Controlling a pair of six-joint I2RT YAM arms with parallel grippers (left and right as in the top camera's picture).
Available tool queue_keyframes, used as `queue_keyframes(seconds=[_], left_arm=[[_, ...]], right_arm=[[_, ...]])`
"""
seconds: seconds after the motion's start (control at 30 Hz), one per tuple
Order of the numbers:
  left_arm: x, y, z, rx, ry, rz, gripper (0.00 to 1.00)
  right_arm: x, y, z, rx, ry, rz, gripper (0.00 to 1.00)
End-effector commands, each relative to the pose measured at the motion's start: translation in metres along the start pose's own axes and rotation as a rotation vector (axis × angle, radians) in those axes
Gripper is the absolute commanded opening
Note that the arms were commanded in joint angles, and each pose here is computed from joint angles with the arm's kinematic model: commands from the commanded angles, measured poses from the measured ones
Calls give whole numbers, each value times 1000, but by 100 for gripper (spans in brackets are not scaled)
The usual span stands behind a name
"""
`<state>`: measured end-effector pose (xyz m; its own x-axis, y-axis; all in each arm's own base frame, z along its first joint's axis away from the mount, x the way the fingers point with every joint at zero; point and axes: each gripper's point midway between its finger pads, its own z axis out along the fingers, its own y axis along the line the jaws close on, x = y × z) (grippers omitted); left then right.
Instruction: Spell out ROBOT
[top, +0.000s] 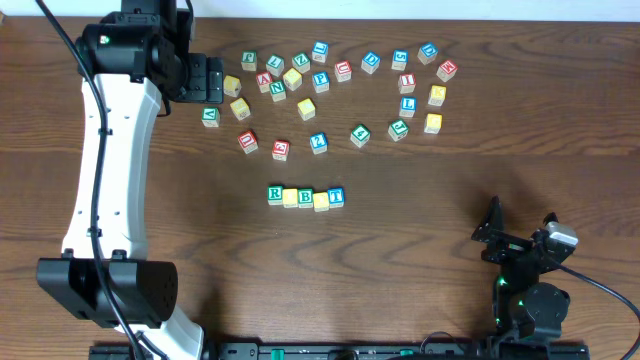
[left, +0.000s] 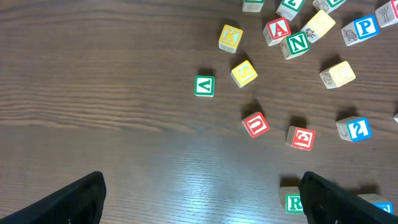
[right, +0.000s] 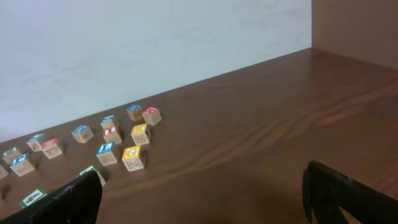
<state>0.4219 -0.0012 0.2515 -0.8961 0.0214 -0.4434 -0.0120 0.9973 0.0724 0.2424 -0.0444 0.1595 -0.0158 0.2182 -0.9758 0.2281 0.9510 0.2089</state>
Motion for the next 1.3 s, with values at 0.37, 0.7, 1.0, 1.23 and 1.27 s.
queue_keyframes(seconds=[0.37,0.7,1.0,1.23,1.27], left_arm=[[1,1,1,-5,5,9,98],[1,1,1,-5,5,9,98],[-6,1,-9,-4,-42,7,98],[-28,3,-40,-2,-191,-10,98],[-33,3,-44,-1,-217,-12,98]], right_arm=[[1,-1,0,7,2,11,99],[1,-1,0,7,1,11,99],[1,-1,0,7,2,11,99],[1,-1,0,7,2,11,99],[1,-1,0,7,2,11,99]])
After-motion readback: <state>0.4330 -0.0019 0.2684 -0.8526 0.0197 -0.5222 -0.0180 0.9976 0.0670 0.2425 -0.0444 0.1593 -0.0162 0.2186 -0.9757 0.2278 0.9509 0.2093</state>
